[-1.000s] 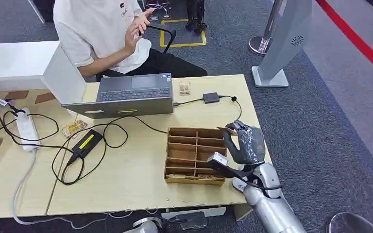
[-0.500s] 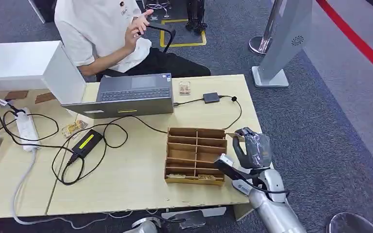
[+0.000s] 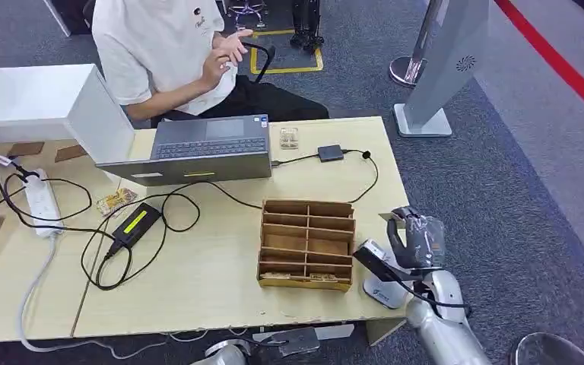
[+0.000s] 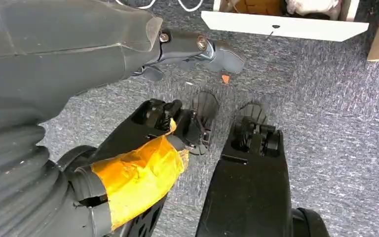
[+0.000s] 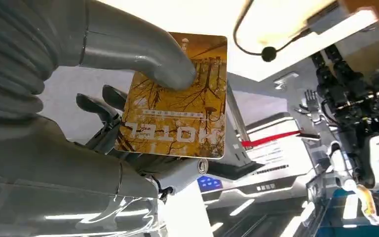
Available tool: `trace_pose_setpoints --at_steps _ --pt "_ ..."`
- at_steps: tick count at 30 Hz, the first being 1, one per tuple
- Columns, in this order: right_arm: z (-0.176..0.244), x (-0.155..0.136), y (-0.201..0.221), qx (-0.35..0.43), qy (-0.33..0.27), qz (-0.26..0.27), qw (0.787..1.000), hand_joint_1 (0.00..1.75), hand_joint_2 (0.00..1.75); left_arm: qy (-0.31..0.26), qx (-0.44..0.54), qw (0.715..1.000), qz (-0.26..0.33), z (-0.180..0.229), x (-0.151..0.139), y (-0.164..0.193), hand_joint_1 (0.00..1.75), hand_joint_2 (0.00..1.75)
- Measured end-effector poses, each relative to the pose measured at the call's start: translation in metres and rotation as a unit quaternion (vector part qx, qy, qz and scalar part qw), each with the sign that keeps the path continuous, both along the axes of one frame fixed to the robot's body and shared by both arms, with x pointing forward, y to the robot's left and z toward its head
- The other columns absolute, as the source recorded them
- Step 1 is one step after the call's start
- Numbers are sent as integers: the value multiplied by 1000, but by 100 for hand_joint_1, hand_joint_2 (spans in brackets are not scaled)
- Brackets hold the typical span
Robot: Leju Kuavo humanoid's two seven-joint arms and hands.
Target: Pass the card to the sensor for recognition and then transmit it.
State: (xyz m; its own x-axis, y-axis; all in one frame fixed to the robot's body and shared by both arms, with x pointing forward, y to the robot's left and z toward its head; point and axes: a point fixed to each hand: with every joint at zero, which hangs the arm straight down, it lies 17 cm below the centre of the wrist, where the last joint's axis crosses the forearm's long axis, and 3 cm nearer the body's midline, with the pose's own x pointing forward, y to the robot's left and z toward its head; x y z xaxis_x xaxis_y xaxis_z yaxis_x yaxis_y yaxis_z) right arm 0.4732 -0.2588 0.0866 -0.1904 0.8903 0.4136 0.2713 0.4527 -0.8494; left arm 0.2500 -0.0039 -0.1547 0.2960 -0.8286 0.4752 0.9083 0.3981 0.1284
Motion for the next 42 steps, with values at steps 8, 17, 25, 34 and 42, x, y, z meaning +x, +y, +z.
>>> trace_pose_setpoints --at_steps 8,17,25,34,42 --pt "-4 -2 -26 -4 3 -24 1000 175 175 -3 -4 1000 14 3 4 -4 0 175" --pt "-3 -2 -41 -7 1 -36 999 175 175 0 -4 1000 11 4 3 -5 0 175" --pt "-3 -2 -52 -8 0 -46 999 175 175 -1 -2 1000 5 3 2 -5 0 175" --pt "-6 -5 -61 -13 3 -54 998 175 175 -2 -1 1000 3 3 2 -4 0 175" --pt "-18 -20 -80 -23 15 -68 997 175 175 -4 0 1000 4 4 5 -4 0 175"
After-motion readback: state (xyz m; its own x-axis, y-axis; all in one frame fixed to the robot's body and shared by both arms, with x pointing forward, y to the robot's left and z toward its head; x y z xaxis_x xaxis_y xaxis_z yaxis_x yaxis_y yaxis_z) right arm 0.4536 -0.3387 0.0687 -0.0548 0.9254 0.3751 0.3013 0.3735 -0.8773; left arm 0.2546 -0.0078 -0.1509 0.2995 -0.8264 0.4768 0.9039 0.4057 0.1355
